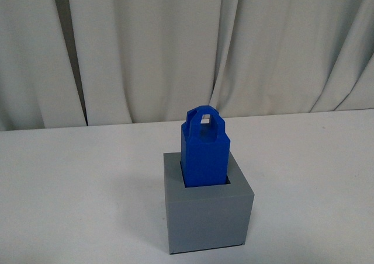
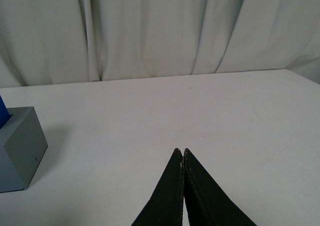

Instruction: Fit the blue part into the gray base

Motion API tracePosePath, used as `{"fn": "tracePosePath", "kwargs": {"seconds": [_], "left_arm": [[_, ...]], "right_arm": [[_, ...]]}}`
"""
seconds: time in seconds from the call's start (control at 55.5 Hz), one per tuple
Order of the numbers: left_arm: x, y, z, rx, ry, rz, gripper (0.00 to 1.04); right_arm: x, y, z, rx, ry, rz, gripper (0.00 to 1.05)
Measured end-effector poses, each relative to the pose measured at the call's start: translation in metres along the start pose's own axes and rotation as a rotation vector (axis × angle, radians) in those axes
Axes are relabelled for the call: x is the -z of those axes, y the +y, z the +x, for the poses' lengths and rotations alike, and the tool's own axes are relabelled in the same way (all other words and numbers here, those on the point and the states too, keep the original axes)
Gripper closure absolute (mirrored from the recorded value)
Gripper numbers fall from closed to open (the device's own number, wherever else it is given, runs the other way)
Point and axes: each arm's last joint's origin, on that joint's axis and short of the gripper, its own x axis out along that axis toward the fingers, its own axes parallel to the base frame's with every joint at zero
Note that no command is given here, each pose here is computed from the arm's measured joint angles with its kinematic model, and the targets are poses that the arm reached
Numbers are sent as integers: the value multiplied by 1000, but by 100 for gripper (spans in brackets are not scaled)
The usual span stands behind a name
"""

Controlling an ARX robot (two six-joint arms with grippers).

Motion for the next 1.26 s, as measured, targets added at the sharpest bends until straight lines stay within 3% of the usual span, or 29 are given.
{"fn": "tracePosePath", "kwargs": {"seconds": [0.288,0.504,0.738,1.261], "left_arm": [[0,0,0,0,0,0,6],[0,0,0,0,0,0,6],[0,0,0,0,0,0,6],[0,0,0,0,0,0,6]], "right_arm": [[3,0,-11,-2,7,-1,102],[3,0,-11,-2,6,0,47],[3,0,-11,-2,6,0,6],[3,0,-11,-2,6,0,7]]}}
